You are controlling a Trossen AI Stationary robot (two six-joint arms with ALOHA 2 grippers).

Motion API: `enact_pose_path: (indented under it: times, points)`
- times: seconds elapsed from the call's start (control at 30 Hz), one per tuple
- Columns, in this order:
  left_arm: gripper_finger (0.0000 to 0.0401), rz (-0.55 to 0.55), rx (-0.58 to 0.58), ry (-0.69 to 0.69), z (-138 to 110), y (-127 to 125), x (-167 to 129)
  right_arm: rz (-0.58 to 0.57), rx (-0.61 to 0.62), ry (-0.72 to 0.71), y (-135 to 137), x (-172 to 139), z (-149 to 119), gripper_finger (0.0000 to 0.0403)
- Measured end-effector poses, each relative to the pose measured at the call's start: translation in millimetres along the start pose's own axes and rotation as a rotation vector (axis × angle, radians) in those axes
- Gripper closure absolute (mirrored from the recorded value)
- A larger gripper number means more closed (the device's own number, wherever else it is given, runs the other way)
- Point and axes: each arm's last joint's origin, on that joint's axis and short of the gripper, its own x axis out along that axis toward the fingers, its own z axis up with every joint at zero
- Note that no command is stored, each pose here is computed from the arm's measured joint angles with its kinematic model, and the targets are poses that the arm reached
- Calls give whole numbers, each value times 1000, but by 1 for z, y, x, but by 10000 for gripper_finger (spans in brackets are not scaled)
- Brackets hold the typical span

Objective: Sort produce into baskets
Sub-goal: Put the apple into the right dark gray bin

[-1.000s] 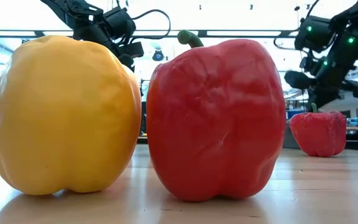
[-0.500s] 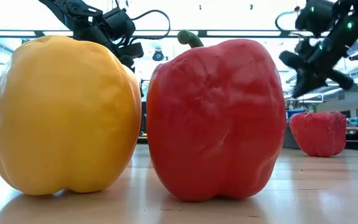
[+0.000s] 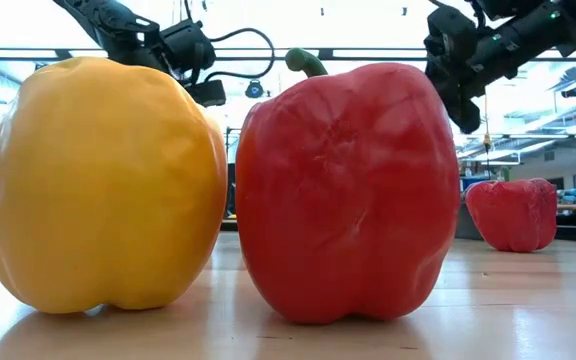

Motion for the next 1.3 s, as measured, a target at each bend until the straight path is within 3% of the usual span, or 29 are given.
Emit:
enact_pose_path:
  times: [0.2,0.47,0.6,0.77,1.03,1.17,1.3]
  points:
    - [46,-37,6,68,-21,-14,9,32,-15,44,24,12,-21,330]
    - [65,-110,16,111,-30,-39,10,198,-126,-141,54,41,-22,309]
    - [77,-150,64,97,-26,-53,3,215,-57,-236,58,58,-23,299]
    - [86,-143,99,97,-24,-64,-15,209,-94,-318,54,77,-21,296]
    - [101,-109,39,49,-35,-75,-73,236,-205,-261,67,107,-20,295]
    - [104,-179,-4,54,-48,-86,-96,249,-267,-240,73,124,-23,295]
    - [104,-397,-12,203,-72,-105,-106,246,-368,-243,79,138,-23,295]
